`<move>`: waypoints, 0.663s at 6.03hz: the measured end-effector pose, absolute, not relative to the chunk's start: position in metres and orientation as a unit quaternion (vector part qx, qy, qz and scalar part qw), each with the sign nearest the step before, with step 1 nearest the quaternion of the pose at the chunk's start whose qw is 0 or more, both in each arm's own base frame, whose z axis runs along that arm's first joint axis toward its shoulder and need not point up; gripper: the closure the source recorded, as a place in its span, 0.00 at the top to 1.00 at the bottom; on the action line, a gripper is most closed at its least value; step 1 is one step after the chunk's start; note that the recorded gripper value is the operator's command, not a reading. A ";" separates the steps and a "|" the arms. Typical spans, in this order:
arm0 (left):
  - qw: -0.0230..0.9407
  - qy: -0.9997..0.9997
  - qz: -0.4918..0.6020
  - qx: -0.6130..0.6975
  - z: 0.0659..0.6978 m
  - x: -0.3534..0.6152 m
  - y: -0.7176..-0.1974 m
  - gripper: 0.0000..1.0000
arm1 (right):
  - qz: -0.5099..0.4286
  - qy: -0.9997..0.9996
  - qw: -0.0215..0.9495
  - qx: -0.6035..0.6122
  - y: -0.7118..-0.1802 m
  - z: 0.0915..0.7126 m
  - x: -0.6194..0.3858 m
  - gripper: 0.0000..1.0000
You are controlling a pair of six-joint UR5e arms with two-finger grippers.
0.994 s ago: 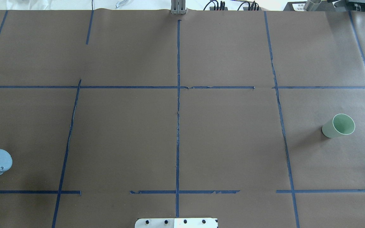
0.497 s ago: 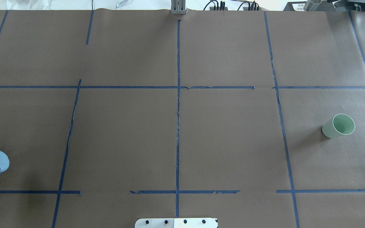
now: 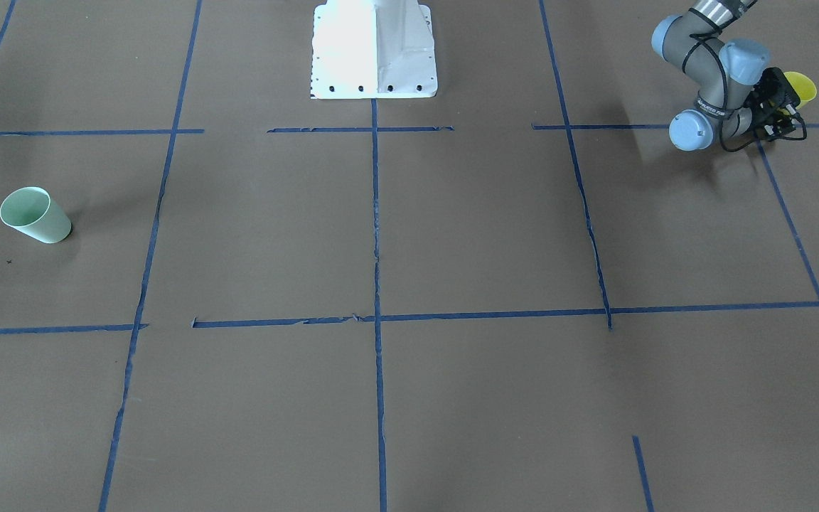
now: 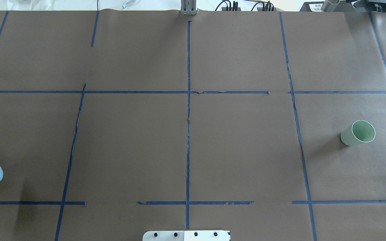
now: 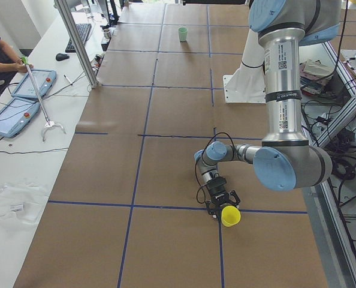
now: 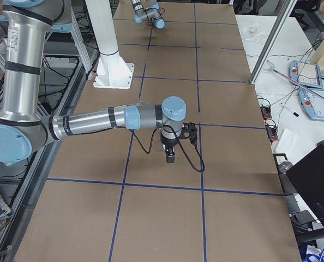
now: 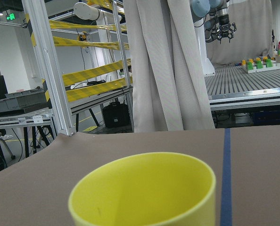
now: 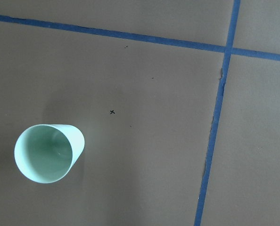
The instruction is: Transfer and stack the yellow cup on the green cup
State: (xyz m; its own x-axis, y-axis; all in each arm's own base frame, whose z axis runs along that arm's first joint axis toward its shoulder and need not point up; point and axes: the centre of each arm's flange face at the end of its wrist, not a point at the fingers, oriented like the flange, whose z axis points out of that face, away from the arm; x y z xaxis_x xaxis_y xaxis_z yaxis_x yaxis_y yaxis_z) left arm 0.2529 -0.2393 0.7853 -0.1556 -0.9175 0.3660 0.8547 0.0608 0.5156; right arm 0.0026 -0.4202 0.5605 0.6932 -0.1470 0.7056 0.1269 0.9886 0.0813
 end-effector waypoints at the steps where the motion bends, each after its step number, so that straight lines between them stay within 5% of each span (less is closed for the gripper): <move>1: 0.645 -0.336 -0.684 0.051 0.789 0.245 -0.236 0.12 | -0.074 -0.385 0.920 0.012 -0.420 0.561 0.002 1.00; 4: 0.680 -0.310 -0.657 0.101 0.780 0.221 -0.245 0.08 | -0.072 -0.391 0.918 0.011 -0.421 0.559 0.000 1.00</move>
